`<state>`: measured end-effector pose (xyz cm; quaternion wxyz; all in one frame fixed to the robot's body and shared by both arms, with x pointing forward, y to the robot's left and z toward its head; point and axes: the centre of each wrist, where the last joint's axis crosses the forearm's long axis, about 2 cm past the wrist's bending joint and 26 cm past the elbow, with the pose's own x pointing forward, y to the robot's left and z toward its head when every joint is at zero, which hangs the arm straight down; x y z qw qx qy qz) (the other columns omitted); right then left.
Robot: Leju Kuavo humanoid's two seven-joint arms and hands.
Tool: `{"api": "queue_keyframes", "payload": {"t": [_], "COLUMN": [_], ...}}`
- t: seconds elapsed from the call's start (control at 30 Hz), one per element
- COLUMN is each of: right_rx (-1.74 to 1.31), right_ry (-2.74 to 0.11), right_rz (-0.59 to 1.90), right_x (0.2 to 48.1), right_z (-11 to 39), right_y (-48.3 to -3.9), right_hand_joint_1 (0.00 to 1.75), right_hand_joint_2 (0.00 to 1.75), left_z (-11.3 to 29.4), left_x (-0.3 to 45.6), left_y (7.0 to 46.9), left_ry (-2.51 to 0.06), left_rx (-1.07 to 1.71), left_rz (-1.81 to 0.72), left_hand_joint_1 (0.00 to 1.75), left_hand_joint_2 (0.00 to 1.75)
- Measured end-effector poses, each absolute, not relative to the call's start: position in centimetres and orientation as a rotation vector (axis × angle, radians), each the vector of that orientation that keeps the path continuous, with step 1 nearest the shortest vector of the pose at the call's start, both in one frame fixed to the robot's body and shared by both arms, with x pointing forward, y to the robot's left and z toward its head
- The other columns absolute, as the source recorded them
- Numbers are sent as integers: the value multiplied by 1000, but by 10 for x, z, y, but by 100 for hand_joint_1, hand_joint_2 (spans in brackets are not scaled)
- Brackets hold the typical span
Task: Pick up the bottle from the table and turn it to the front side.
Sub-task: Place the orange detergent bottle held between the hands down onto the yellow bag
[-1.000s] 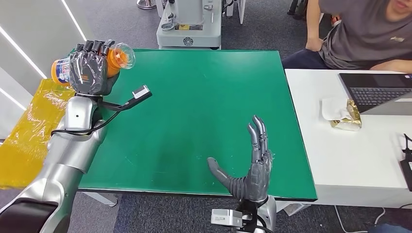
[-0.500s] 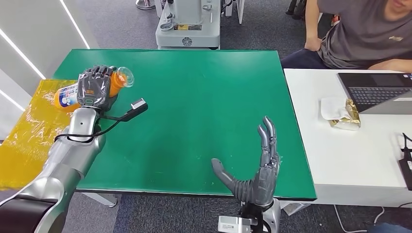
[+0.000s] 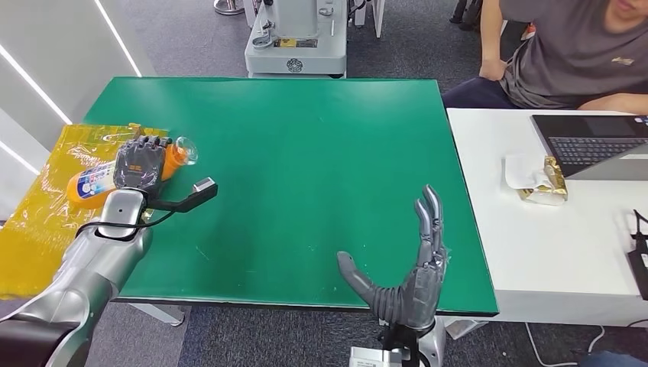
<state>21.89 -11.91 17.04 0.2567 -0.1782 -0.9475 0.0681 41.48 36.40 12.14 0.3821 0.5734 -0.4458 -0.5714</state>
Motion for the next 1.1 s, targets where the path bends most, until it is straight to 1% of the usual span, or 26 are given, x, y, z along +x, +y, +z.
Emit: {"api": "queue_keyframes", "payload": {"t": [0.2, 0.57, 1.1], "right_rx": [-487, -477, -464], "right_ry": [-2572, -2577, -2585], "right_rz": [184, 184, 188], "right_x": [217, 215, 215], "right_z": [171, 171, 172], "right_y": [-120, -119, -117], "right_hand_joint_1": [0, 0, 0], "right_hand_joint_2": [175, 175, 175], "left_z": [102, 72, 65], "left_x": [400, 377, 372], "left_y": [372, 372, 367], "left_ry": [-1027, -910, -904], "left_rx": [1430, 1343, 1337], "left_rz": [-1528, -1679, -1750], "left_hand_joint_1": [175, 175, 175], "left_hand_joint_2": [175, 175, 175]}}
